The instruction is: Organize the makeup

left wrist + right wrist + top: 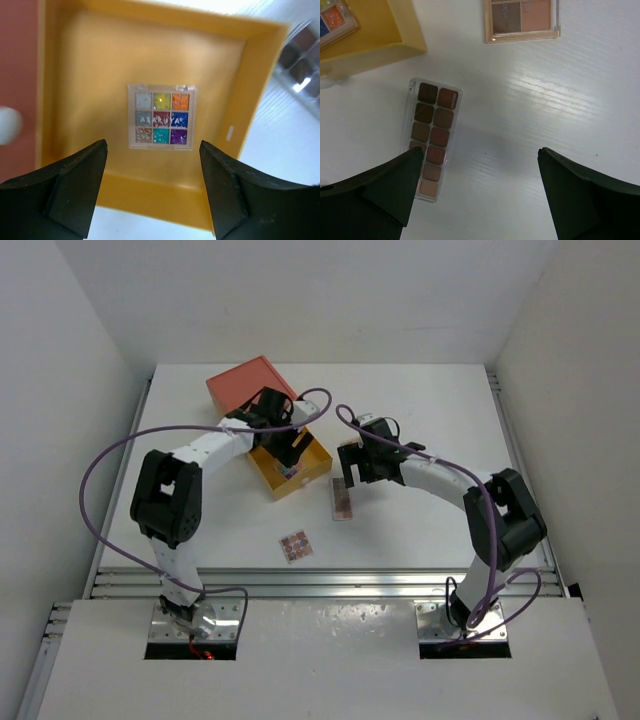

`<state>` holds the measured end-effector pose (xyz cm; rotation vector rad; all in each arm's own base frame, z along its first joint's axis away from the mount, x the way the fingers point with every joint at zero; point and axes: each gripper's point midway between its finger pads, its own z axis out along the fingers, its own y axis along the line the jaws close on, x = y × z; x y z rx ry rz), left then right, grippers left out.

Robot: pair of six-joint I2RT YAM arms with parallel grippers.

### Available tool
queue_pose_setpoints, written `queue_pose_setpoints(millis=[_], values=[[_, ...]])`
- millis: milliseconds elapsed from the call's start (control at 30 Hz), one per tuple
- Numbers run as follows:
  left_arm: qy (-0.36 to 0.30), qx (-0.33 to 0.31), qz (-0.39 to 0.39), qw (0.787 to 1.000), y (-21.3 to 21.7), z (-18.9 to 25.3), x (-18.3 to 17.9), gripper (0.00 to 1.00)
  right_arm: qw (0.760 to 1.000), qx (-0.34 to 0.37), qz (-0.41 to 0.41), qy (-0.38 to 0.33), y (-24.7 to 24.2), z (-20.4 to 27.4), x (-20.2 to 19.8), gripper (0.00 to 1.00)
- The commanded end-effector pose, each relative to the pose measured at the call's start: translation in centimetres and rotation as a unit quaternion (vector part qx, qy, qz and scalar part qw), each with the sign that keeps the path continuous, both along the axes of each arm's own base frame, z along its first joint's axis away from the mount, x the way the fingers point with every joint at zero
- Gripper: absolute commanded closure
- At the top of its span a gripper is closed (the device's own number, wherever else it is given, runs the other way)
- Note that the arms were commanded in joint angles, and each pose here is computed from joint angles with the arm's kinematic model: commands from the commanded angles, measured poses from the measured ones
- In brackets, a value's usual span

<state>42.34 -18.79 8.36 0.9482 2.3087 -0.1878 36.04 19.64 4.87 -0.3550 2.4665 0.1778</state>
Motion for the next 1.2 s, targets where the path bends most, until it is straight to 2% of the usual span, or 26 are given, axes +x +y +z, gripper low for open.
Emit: queue_pose_setpoints(millis=[0, 67, 100, 167, 233, 267, 300, 367, 400, 533, 633, 733, 767, 833, 900, 933, 1000, 1033, 1133, 1167], values=[[-0.04, -0.031, -0.034, 0.998, -1.6, 6.5, 0.5, 0.21, 1.0, 0.001, -0.005, -0.025, -0.7, 1.6, 0.1, 0.03], [-0.055, -0.043, -0.076, 0.995, -3.2, 9.1, -0.8, 0.23, 1.0, -0.007, -0.008, -0.022, -1.3, 1.2, -0.4, 0.03], [-0.075, -0.052, -0.106, 0.99, -3.6, 11.9, -2.6, 0.23, 0.999, -0.005, -0.008, -0.03, -1.4, 1.9, -0.5, 0.03], [-0.095, -0.044, -0.222, 0.969, -6.5, 13.6, -7.2, 0.18, 1.0, -0.014, -0.011, -0.023, -2.1, 1.2, -1.3, 0.01], [-0.038, -0.015, -0.284, 0.958, -7.4, 11.7, -12.6, 0.13, 1.0, -0.016, -0.012, -0.022, -2.6, 1.1, -2.0, 0.01], [-0.018, -0.003, -0.293, 0.956, -7.3, 10.6, -14.0, 0.12, 1.0, -0.017, -0.015, -0.022, -2.7, 1.0, -2.2, 0.01], [0.023, 0.018, -0.301, 0.953, -6.4, 7.2, -16.3, 0.1, 0.999, -0.017, -0.018, -0.024, -3.1, 1.3, -2.5, 0.01], [0.036, 0.034, -0.298, 0.953, -5.8, 5.0, -18.3, 0.0, 0.999, -0.022, -0.023, -0.016, -3.5, 0.9, -3.2, 0.01], [0.063, 0.048, -0.303, 0.95, -5.2, 2.4, -20.4, 0.0, 0.999, -0.02, -0.025, -0.017, -3.6, 1.2, -3.4, 0.01], [0.067, 0.049, -0.291, 0.953, -5.1, -1.0, -22.1, 0.0, 0.999, -0.029, -0.029, -0.006, -4.2, 0.5, -4.9, 0.01], [0.05, 0.068, -0.326, 0.942, -4.5, -2.4, -22.4, 0.0, 0.999, -0.041, -0.024, -0.008, -4.2, 0.6, -5.7, 0.01], [0.033, 0.083, -0.386, 0.918, -4.3, -2.5, -21.9, 0.0, 0.999, -0.051, -0.018, -0.009, -4.3, 0.7, -6.5, 0.01], [0.026, 0.095, -0.427, 0.899, -4.0, -2.9, -21.9, 0.0, 0.998, -0.058, -0.021, -0.01, -4.6, 0.7, -6.7, 0.01], [0.017, 0.084, -0.471, 0.878, -4.0, -2.6, -21.8, 0.0, 0.998, -0.061, -0.022, -0.01, -4.8, 0.6, -7.1, 0.01], [0.006, 0.098, -0.517, 0.851, -3.7, -3.3, -22.0, 0.0, 0.998, -0.057, -0.026, -0.015, -5.0, 0.8, -7.4, 0.01], [-0.006, 0.116, -0.563, 0.818, -3.2, -3.8, -22.3, 0.0, 0.998, -0.06, -0.031, -0.016, -5.4, 0.7, -7.6, 0.01], [-0.022, 0.132, -0.61, 0.781, -3.0, -4.1, -22.3, 0.0, 0.998, -0.058, -0.029, -0.018, -5.5, 0.7, -8.0, 0.01], [-0.044, 0.143, -0.648, 0.747, -3.1, -4.1, -22.1, 0.0, 0.998, -0.057, -0.029, -0.022, -5.6, 0.8, -8.0, 0.01], [-0.061, 0.157, -0.703, 0.691, -3.6, -4.6, -21.5, 0.0, 0.997, -0.06, -0.033, -0.023, -6.1, 0.4, -8.4, 0.01], [-0.065, 0.158, -0.712, 0.681, -4.1, -4.6, -21.4, 0.0, 0.997, -0.061, -0.034, -0.026, -6.2, 0.5, -8.4, 0.01]])
